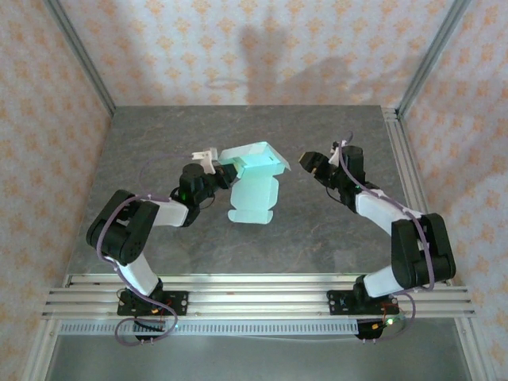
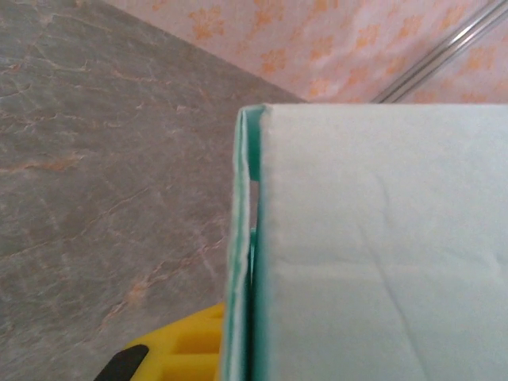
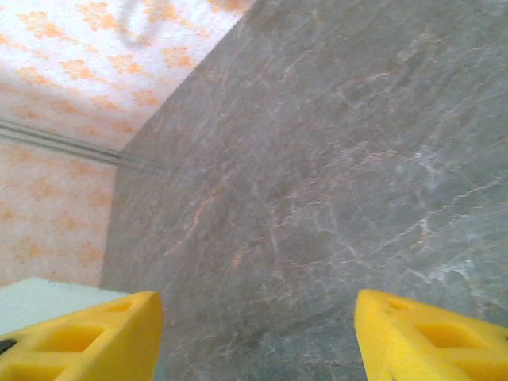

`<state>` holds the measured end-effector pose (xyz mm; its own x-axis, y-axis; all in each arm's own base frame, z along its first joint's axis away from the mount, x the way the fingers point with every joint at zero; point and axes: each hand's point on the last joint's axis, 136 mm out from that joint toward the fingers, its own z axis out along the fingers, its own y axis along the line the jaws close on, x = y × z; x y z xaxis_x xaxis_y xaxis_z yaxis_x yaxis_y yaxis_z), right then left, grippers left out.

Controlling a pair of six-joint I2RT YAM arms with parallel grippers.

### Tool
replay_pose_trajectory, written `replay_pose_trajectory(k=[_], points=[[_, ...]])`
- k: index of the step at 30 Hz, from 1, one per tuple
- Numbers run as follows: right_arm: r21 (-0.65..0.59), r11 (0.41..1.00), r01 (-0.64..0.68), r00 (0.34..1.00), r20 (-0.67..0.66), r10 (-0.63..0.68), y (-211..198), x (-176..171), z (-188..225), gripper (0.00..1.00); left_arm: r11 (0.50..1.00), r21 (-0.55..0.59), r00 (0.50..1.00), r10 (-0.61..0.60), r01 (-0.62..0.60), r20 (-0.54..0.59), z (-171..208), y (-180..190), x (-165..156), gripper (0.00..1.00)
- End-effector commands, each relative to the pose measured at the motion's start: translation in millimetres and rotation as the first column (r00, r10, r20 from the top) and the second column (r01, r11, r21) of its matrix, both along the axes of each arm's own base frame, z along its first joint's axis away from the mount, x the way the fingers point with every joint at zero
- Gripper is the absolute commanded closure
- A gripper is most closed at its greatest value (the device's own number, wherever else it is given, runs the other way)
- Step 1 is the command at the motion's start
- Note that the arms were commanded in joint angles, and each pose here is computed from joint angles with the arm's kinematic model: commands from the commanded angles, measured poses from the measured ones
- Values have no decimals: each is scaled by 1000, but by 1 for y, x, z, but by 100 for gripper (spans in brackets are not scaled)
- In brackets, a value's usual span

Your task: Fold the paper box

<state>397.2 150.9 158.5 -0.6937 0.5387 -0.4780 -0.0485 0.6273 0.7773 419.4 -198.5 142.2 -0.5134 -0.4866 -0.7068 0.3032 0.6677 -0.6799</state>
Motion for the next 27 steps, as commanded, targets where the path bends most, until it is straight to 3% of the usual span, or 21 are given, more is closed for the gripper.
replay_pose_trajectory(k=[1,14,22,27], points=[[105,990,-91,986,152,74,19,-4,42,35,988,-155,999,12,-5,47,41,-5,13,100],[264,887,-379,870,429,244,83,-34,125,34,990,-143,998,0,8,59,50,-9,17,100],[255,873,-416,859,424,285,96,-37,124,35,990,-144,999,9,-4,35,45,-8,21,100],[229,896,-381,883,376,280,93,-34,102,35,982,-189,998,25,-15,54,55,-3,23,100]])
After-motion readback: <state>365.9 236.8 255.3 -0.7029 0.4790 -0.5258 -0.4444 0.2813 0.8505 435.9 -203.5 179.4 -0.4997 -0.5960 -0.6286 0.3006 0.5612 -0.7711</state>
